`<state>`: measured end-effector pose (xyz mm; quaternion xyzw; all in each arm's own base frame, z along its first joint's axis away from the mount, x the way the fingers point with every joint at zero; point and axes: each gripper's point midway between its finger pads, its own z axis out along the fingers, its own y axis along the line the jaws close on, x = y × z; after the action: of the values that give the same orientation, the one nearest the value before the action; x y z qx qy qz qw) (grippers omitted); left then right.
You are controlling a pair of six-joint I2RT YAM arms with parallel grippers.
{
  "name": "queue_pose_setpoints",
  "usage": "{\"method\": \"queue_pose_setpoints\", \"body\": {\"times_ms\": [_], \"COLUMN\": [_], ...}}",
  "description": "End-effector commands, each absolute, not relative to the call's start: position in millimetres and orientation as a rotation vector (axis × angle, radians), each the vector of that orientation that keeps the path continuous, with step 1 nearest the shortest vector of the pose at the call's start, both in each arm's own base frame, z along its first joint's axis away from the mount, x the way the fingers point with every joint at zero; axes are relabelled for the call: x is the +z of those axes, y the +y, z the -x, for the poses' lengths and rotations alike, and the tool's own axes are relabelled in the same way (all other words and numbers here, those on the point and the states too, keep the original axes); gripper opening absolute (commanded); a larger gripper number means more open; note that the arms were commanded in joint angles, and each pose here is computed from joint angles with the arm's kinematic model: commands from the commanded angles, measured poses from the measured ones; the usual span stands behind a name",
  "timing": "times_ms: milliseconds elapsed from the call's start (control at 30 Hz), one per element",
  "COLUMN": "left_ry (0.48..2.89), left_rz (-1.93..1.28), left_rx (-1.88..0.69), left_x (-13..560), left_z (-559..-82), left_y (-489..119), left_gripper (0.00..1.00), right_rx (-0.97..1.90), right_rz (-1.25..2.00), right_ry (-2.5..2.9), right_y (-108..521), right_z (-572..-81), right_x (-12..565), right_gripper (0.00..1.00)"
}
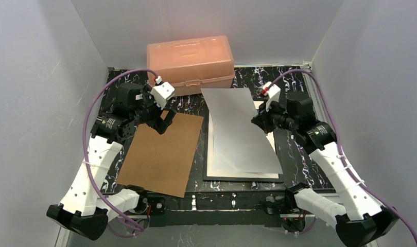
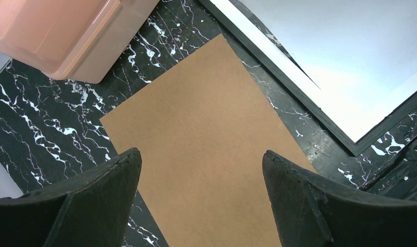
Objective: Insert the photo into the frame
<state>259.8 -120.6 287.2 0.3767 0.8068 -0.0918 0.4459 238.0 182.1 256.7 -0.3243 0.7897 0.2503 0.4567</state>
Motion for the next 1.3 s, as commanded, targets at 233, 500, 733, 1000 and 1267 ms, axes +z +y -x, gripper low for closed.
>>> {"method": "queue_pose_setpoints", "body": {"times_ms": [233, 500, 733, 1000, 1267], "left_ry": [1.981, 1.981, 1.981, 1.985, 1.978], "left_rz": [-0.931, -0.929, -0.928, -0.931, -0.933], "left_rx": [-0.254, -0.25, -0.25, -0.252, -0.25], "left_x": [297, 297, 298, 296, 297], "left_z": [-255, -254, -254, -254, -254], "left_y": [-124, -122, -122, -123, -123], "left_gripper": [0.85, 0.85, 0.85, 0.85, 0.85], "right_rx": [0.74, 0.793, 0.737, 0.717, 0.707], "right_rz": [0.857, 0.909, 0.86, 0.844, 0.863], "right_ry": [1.612, 1.616, 1.72, 1.899, 1.867], "right_y": [192, 198, 192, 192, 189], "right_z": [-203, -194, -209, -225, -219], "right_x": [360, 354, 338, 305, 315], "right_gripper": [0.01, 0.01, 0.01, 0.01, 0.01]}}
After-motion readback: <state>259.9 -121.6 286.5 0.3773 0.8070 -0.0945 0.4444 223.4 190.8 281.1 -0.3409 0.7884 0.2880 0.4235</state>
